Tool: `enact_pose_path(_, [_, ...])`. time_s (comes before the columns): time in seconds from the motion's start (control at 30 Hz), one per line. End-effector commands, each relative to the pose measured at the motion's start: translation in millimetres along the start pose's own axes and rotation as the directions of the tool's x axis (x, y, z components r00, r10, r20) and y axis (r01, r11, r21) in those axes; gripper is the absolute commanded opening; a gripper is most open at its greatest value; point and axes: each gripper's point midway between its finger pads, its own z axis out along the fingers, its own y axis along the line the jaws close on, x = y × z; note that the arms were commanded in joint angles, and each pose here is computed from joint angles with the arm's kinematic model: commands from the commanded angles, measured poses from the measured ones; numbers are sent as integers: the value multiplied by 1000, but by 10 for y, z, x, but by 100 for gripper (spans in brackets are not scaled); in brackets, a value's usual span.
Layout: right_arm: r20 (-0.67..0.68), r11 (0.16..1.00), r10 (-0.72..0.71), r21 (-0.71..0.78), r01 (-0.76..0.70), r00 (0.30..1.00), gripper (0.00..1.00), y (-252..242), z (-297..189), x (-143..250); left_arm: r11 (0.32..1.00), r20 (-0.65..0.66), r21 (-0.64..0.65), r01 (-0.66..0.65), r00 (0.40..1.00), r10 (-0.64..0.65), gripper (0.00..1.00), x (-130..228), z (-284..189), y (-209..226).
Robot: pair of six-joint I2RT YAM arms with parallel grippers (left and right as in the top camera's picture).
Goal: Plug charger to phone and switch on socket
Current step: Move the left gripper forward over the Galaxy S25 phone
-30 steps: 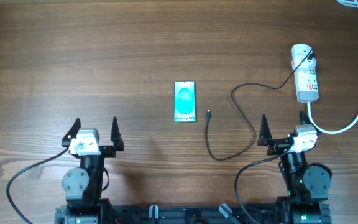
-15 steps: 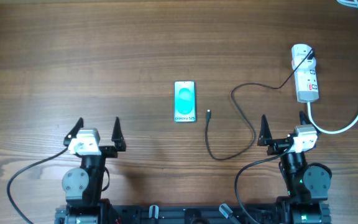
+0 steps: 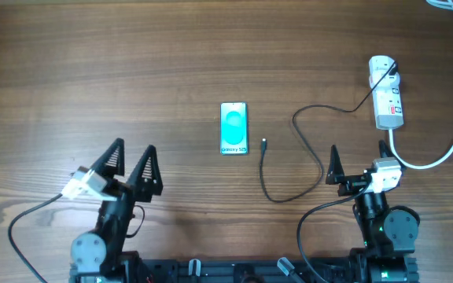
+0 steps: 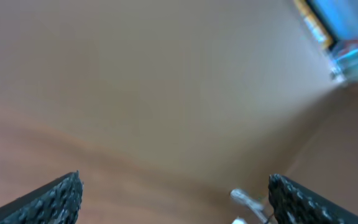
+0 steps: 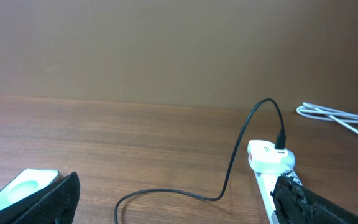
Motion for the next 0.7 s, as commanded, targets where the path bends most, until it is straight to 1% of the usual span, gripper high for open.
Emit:
enact_pose_path(0.0, [10,1000,-4,21,3,1000,100,-39,-5,-21,998,42,52,-33,999,31,100,-314,5,-281])
enact_pose_path(0.07, [10,1000,-4,21,3,1000,100,-39,-5,-21,996,34,43,-73,997,71,100,-448,44,-374])
enact_pose_path(0.13, [10,1000,-3,21,3,1000,100,-39,-5,-21,994,-22,9,-110,994,110,100,-581,144,-454])
enact_pose_path(0.2, [10,1000,-3,21,3,1000,100,-39,-5,-21,990,-129,-26,-136,983,132,100,-646,282,-506])
enact_pose_path(0.27, [10,1000,-4,21,3,1000,100,-39,-5,-21,988,-257,-69,-136,960,115,100,-645,412,-509])
enact_pose_path(0.3, [10,1000,-3,21,3,1000,100,-39,-5,-21,986,-331,-101,-134,939,94,100,-626,475,-487])
enact_pose_path(0.37, [10,1000,-3,21,3,1000,100,-39,-5,-21,970,-519,-218,-106,854,-24,100,-545,595,-396])
enact_pose_path(0.4, [10,1000,-3,21,3,1000,100,-39,-5,-21,970,-592,-224,-92,804,-60,100,-496,649,-424])
enact_pose_path(0.47, [10,1000,-3,21,3,1000,100,-39,-5,-21,974,-682,-225,-17,717,-145,100,-391,746,-510])
enact_pose_path(0.5, [10,1000,-3,21,3,1000,100,-39,-5,-21,974,-722,-227,25,667,-185,100,-308,781,-537])
enact_pose_path(0.57, [10,1000,-3,21,3,1000,100,-39,-5,-21,973,-761,-216,80,611,-219,100,-180,867,-546])
enact_pose_path(0.67, [10,1000,-3,21,3,1000,100,-39,-5,-21,965,-818,-247,89,515,-257,100,153,925,-489])
